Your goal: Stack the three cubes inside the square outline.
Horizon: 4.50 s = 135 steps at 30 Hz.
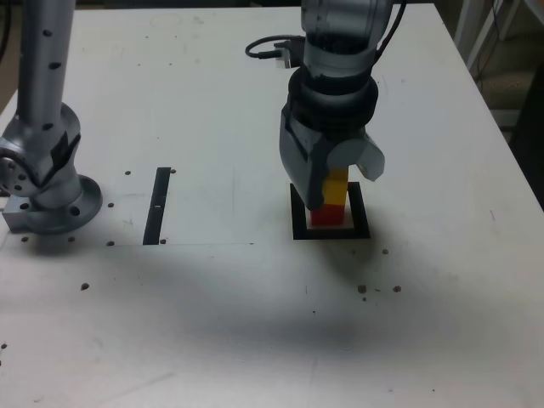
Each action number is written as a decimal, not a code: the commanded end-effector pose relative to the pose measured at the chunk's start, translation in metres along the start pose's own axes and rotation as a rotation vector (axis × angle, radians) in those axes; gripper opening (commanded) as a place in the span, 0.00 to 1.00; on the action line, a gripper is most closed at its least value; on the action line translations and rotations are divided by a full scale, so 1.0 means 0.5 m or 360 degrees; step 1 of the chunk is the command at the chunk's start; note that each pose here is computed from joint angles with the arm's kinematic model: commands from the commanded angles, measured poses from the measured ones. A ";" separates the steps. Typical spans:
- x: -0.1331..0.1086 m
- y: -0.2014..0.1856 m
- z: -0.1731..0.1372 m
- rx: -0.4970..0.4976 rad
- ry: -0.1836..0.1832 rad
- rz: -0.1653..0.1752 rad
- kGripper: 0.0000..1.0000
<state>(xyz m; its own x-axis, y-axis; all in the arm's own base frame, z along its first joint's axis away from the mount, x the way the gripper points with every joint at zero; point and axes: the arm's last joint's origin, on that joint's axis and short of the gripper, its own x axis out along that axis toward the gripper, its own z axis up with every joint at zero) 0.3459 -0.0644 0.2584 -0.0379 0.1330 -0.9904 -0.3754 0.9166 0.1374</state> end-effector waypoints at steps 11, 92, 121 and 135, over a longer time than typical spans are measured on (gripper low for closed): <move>-0.040 0.029 -0.024 0.0048 -0.0067 0.0063 0.99; 0.168 0.694 0.372 -0.0099 0.0146 0.0042 0.89; 0.167 0.671 0.387 -0.0099 0.0096 -0.0001 0.50; 0.153 0.661 0.386 -0.0090 0.0072 -0.0066 0.31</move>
<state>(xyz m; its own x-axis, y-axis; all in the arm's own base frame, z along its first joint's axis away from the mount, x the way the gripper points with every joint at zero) 0.3980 0.3238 0.2253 -0.0690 0.0769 -0.9946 -0.4309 0.8969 0.0992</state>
